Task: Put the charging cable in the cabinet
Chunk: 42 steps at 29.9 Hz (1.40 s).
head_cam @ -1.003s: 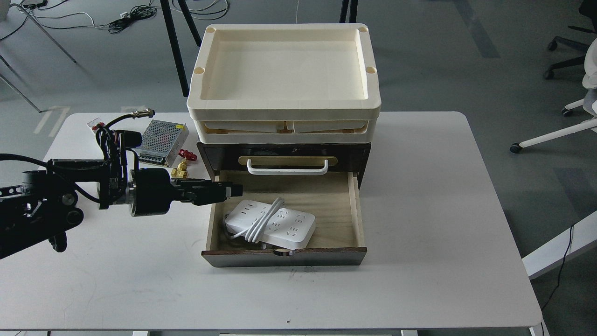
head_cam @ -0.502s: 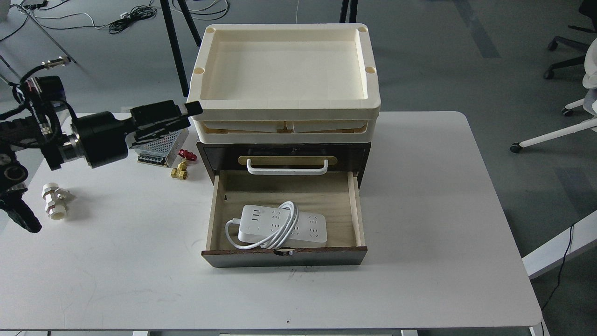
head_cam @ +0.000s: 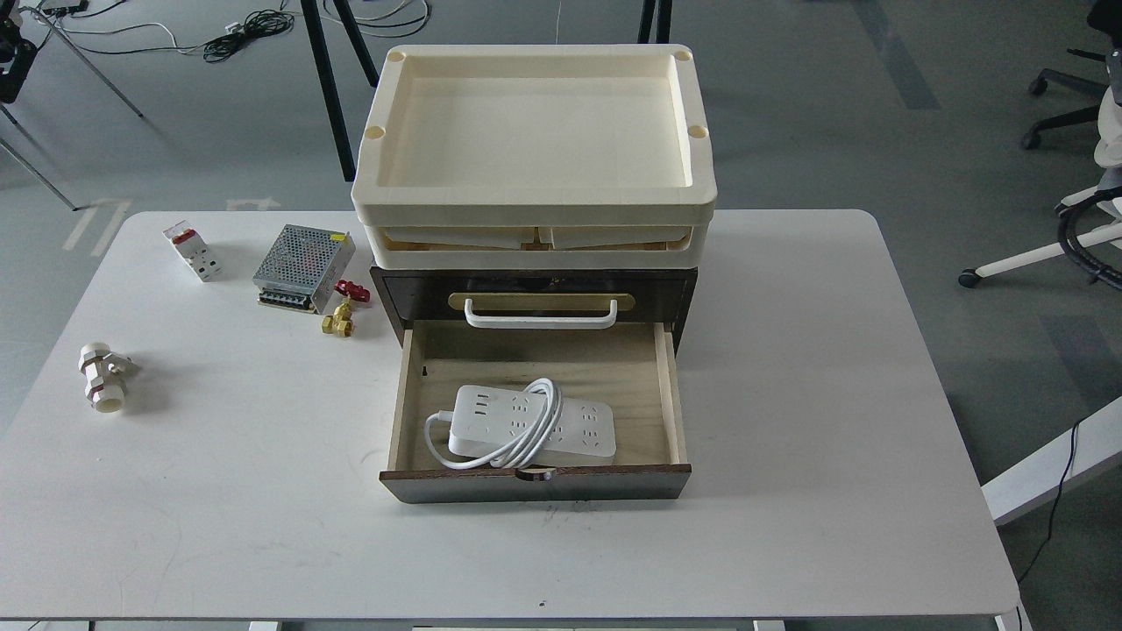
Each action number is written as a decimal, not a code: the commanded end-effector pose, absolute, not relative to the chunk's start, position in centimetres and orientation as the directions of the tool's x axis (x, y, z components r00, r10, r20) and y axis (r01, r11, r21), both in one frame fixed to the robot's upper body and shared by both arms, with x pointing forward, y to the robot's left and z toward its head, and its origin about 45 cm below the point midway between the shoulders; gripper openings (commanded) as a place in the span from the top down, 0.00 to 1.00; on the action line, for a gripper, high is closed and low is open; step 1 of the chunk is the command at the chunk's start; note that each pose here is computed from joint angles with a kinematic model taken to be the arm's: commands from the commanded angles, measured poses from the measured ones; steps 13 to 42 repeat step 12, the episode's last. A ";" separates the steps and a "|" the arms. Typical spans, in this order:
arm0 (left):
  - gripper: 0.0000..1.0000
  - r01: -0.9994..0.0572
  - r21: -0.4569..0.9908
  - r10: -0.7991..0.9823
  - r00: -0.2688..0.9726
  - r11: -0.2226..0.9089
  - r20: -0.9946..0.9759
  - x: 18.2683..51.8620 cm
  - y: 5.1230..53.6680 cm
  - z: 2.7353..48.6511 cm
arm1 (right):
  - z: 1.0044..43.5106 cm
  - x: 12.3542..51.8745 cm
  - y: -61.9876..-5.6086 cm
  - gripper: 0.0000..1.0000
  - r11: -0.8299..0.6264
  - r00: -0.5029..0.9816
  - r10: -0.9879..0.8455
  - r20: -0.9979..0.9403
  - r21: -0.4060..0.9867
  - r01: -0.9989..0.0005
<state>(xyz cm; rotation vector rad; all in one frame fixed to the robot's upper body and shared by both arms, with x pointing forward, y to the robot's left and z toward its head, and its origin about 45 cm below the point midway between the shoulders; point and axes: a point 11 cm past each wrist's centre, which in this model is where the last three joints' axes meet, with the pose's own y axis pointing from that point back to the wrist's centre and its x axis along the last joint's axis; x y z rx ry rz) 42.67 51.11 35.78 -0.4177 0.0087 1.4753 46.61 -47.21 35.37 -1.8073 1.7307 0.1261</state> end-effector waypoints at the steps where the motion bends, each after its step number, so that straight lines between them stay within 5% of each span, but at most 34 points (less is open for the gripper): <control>1: 0.09 -0.968 -0.251 0.958 0.053 -0.021 -0.281 43.2 51.7 34.0 | 37.8 47.1 -41.4 0.01 -0.140 0.323 -0.848 -0.421 -0.410 -0.901; 5: 0.05 -0.971 -0.239 0.959 0.053 -0.016 -0.277 43.2 51.6 33.5 | 39.3 46.8 -38.3 0.01 -0.266 0.424 -0.842 -0.334 -0.428 -0.864; 42: 0.05 -0.976 -0.217 0.961 0.040 -0.021 -0.275 42.8 51.9 32.6 | 40.9 46.7 -39.4 0.01 -0.222 0.416 -0.839 -0.351 -0.477 -0.850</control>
